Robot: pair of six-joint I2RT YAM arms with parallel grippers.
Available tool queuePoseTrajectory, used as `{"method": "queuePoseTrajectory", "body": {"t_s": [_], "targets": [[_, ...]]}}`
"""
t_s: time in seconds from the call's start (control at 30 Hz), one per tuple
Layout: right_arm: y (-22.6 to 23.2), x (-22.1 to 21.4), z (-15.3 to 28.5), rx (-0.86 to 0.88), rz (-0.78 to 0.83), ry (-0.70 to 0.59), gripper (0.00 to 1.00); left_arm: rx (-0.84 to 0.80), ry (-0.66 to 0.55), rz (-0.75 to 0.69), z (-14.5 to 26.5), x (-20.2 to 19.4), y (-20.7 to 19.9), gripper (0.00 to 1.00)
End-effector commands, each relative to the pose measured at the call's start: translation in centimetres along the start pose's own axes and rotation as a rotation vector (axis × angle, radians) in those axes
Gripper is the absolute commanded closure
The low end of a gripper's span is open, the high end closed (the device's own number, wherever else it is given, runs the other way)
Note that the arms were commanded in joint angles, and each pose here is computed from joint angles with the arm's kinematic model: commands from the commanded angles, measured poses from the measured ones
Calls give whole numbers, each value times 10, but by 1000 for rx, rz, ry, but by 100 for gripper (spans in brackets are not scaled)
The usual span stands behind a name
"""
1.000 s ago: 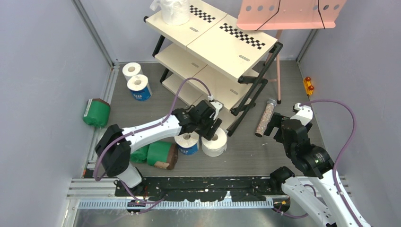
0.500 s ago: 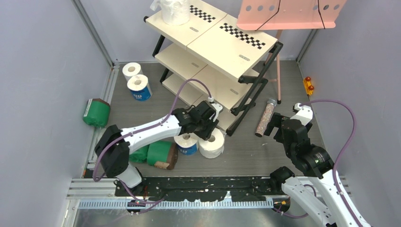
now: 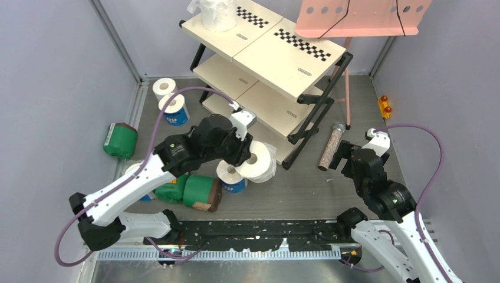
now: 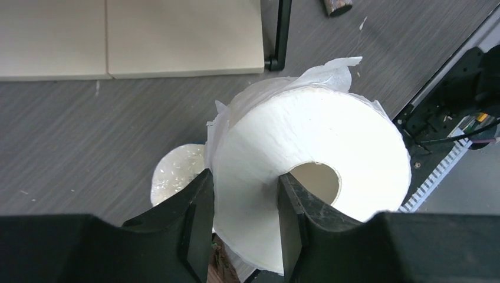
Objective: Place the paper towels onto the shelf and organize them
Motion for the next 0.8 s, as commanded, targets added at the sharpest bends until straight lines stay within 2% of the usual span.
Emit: {"method": "queuePoseTrajectory", "body": {"t_s": [0.0, 0.43, 0.77], "targets": [[2, 8, 0, 3, -32, -40, 0, 33, -177, -46, 55, 44, 8, 85], [0, 9, 1, 3, -41, -50, 1, 291, -462, -84, 161, 139, 55, 86], [0, 9, 2, 4, -47, -53, 1, 487, -704, -170, 202, 236, 72, 85]]}}
Point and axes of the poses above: each gripper's point midway between its finger pads, its own z axis back along the fingers, its own y axis along the line the jaws close on, x = y × z, the point moved 1 cm from there along z, back along the fingers
